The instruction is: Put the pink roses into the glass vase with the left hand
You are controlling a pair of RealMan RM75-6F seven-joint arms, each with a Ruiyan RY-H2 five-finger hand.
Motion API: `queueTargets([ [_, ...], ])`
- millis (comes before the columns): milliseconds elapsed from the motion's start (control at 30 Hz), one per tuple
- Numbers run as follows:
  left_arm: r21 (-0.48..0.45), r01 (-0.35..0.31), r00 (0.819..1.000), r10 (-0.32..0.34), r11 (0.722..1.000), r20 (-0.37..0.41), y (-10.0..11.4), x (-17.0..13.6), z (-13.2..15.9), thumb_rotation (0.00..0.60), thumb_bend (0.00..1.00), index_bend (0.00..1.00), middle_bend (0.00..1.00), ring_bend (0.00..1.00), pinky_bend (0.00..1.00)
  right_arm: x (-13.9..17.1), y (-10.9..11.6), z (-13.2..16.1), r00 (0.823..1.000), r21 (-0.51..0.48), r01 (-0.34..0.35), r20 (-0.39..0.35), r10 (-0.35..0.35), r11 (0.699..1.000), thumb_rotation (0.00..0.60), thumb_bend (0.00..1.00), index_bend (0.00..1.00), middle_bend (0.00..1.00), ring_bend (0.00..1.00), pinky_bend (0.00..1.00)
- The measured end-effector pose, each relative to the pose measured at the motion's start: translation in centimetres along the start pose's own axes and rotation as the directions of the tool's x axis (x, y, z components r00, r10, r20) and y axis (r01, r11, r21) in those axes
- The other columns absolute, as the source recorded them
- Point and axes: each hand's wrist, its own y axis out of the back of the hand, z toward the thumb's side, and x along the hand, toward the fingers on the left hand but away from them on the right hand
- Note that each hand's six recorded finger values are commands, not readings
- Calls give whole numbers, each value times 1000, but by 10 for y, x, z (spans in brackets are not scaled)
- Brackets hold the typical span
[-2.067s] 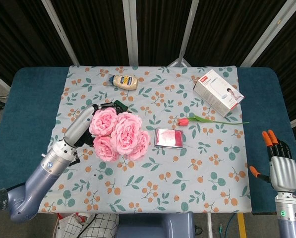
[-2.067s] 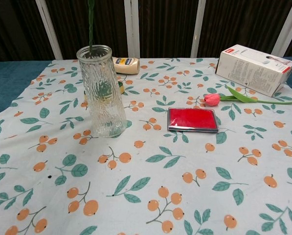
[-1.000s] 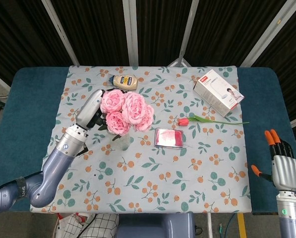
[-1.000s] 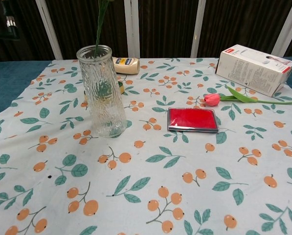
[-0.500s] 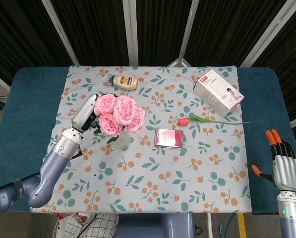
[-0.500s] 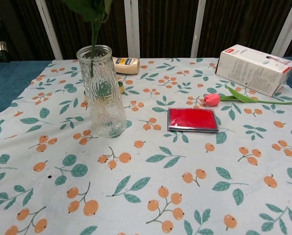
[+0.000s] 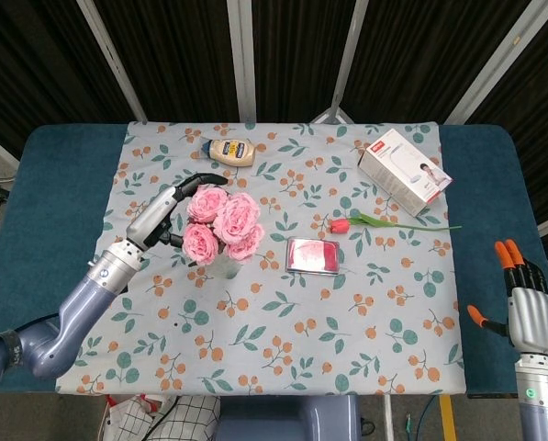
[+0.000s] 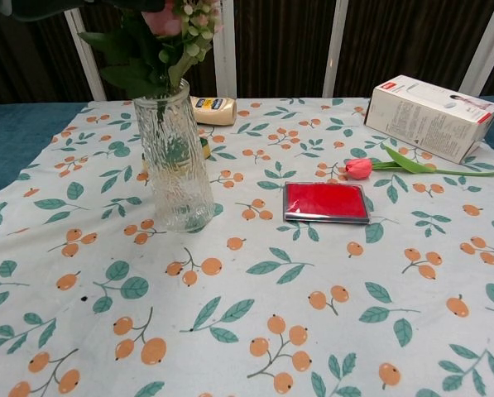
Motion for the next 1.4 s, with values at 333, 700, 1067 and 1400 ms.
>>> queueTargets([
  [333,129,10,996,2,992,-92,34,-28,-21,600,171,0,3,0,77,1,-1,3,1000,-3,2,-8,-2,1000,600,212,25,21,87,96],
  [700,315,-6,983,64,949,-174,73,-103,-32,600,218,150,63,0,75,3,-2,8,1000,-8,-5,-23,5,1000,600,211,26,21,86,96],
  [1067,696,-40,929,283,717,-239,73,-238,-61,600,238,157,99,0,75,7,-1,15,997,3,-20,-77,20,1000,600,211,26,21,86,96],
  [1400,768,-85,913,357,634,-194,56,-279,-98,600,242,143,87,0,75,10,-2,24,977,68,-68,-200,80,995,600,212,26,21,86,96],
])
